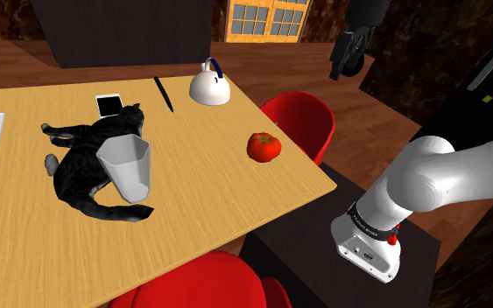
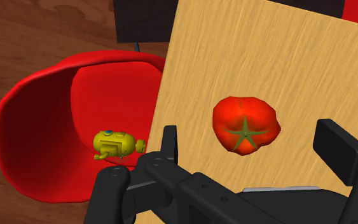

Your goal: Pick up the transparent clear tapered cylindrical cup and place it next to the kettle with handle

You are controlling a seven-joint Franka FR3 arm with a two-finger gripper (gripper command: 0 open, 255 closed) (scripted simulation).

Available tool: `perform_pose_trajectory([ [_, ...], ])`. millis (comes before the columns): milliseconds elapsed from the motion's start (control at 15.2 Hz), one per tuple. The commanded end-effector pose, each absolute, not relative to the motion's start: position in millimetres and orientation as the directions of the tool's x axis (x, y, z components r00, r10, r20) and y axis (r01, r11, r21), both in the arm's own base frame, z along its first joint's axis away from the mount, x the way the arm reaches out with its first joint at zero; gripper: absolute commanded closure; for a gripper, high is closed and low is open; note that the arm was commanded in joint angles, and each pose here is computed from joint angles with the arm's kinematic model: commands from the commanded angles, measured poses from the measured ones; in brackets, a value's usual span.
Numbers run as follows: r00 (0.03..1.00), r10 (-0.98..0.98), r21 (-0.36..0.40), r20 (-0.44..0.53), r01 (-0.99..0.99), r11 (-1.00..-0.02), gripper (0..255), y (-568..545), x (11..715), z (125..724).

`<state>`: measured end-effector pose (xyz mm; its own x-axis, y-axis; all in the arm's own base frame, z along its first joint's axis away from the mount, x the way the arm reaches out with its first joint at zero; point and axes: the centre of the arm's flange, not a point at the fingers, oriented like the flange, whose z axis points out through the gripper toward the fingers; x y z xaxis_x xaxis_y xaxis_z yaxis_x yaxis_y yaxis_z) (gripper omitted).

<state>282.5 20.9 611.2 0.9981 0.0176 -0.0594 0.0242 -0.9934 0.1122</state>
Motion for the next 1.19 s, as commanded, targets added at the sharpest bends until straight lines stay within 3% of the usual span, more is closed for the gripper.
perform_pose_trajectory([
  [0,0.998,0.018,0.112,-0.059,0.024,-0.993,0,20.9,282.5,611.2],
  [1122,0.999,-0.018,0.013,-0.026,-0.018,-1.0,0,182.9,373.6,514.4],
])
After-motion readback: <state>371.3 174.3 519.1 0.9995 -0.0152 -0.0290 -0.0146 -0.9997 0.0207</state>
